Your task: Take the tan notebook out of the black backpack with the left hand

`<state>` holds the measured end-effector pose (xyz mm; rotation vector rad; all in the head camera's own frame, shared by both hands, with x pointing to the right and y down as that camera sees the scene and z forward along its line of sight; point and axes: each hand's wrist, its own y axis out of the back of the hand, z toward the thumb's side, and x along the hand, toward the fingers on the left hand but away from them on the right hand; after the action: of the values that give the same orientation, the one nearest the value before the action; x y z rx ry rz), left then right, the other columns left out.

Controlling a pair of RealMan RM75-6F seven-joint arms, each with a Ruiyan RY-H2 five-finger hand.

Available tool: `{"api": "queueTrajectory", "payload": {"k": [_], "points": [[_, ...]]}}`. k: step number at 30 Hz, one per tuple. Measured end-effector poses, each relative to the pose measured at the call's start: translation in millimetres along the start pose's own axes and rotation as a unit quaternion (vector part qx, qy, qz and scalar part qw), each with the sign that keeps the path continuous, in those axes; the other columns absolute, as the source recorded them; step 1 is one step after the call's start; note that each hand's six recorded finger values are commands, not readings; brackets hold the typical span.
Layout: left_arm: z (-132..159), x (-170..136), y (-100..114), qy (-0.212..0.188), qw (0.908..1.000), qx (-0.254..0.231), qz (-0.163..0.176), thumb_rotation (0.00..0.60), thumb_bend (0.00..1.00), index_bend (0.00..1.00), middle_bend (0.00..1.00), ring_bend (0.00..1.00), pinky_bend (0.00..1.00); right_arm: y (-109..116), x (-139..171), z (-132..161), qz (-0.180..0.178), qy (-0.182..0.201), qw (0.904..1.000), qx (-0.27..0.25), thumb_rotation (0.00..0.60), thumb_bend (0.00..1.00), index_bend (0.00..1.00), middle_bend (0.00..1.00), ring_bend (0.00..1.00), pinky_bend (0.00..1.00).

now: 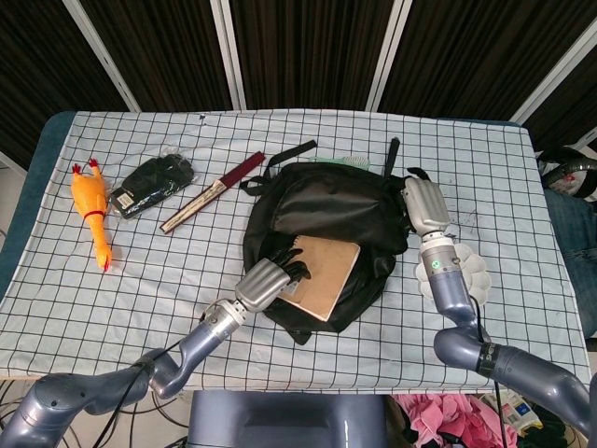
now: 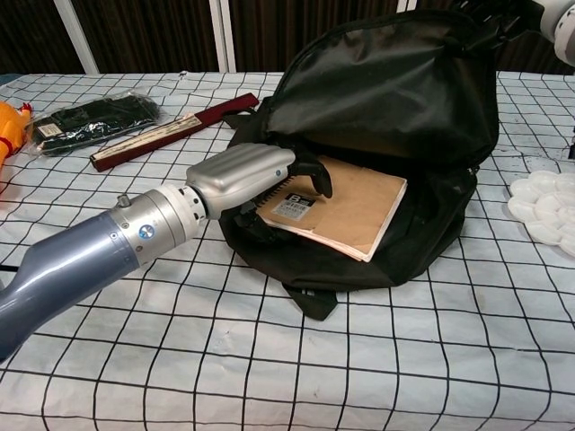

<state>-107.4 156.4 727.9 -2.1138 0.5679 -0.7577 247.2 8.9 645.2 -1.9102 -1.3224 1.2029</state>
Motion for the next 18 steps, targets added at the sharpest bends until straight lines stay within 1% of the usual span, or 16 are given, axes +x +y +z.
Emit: {"api": "queueTrajectory", "payload": {"k": [5, 18], "points": [[0, -1, 6, -0.003, 1.0, -0.001, 0.004, 0.6, 0.32, 0.32, 0.29, 0.08, 0.08, -1, 1, -1, 0.002, -0.002, 1.0, 0.0, 0.6, 0.47, 0.67, 0.59, 0.43, 0.15], [-10, -2, 21, 0.006, 0.9999, 0.007, -0.004, 0.6, 0.29, 0.32, 0.29, 0.08, 0.08, 0, 1, -2, -0.001, -0.006, 1.0, 0.004, 0.6, 0.47, 0.67, 0.59, 0.43, 0.15]]}}
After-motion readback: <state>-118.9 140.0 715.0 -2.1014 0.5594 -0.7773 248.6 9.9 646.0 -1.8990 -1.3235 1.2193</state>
